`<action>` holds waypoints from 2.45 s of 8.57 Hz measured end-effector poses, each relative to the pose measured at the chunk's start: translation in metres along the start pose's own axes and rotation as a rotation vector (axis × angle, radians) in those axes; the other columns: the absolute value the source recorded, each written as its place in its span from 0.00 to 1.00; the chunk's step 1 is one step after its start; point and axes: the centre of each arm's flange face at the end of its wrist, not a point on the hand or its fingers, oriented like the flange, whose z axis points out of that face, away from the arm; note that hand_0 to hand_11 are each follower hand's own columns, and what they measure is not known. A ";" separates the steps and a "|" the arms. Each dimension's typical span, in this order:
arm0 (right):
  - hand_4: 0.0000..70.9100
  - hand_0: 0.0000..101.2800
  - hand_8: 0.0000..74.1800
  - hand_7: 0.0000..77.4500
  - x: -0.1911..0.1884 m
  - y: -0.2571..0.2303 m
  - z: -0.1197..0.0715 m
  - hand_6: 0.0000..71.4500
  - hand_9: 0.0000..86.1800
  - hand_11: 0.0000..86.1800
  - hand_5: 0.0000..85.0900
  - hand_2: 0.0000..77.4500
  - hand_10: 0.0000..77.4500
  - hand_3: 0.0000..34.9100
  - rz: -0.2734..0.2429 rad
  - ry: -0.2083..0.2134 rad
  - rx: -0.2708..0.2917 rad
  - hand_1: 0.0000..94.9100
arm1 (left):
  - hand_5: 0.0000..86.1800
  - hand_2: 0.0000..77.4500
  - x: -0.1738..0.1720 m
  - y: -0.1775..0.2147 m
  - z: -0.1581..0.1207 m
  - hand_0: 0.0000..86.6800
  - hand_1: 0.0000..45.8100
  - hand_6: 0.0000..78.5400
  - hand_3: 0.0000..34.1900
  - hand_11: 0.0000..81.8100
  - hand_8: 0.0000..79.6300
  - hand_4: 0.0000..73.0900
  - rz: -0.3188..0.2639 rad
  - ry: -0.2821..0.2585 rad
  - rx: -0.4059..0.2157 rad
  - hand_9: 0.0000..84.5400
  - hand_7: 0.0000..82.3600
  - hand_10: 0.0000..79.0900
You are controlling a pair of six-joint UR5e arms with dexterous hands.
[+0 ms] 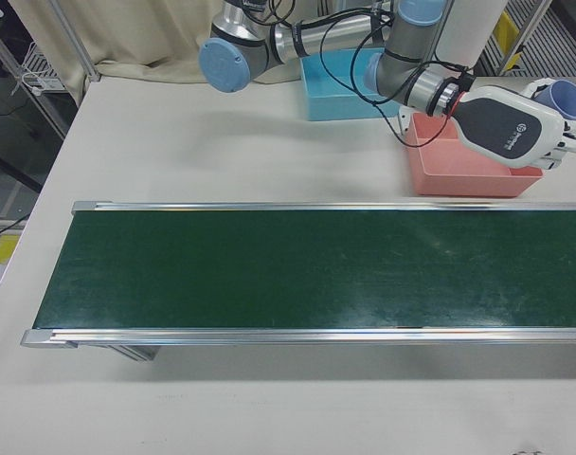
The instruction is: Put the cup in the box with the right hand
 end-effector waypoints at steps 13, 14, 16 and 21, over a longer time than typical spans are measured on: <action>0.28 0.39 0.24 0.90 -0.029 -0.013 -0.077 0.29 0.47 0.01 0.01 0.15 0.01 0.01 -0.013 -0.057 0.093 0.05 | 0.00 0.01 0.000 0.000 0.000 0.00 0.01 0.00 0.00 0.00 0.00 0.00 0.000 0.000 0.000 0.00 0.00 0.00; 0.17 0.54 0.24 0.90 -0.055 -0.052 -0.091 0.27 0.44 0.01 0.13 0.27 0.00 0.01 -0.018 -0.094 0.163 0.10 | 0.00 0.01 0.000 0.000 0.000 0.00 0.01 0.00 0.00 0.00 0.00 0.00 0.000 0.000 -0.001 0.00 0.00 0.00; 0.33 0.48 0.15 0.87 -0.078 -0.140 -0.094 0.21 0.33 0.03 0.03 0.13 0.01 0.01 0.035 -0.171 0.288 0.08 | 0.00 0.01 0.000 0.000 0.000 0.00 0.01 0.00 0.00 0.00 0.00 0.00 0.000 -0.001 -0.001 0.00 0.00 0.00; 0.35 0.47 0.19 0.91 -0.182 -0.326 -0.077 0.24 0.37 0.01 0.06 0.34 0.01 0.01 0.011 -0.354 0.488 0.30 | 0.00 0.01 0.000 0.000 0.000 0.00 0.01 0.00 0.00 0.00 0.00 0.00 0.000 0.000 -0.001 0.00 0.00 0.00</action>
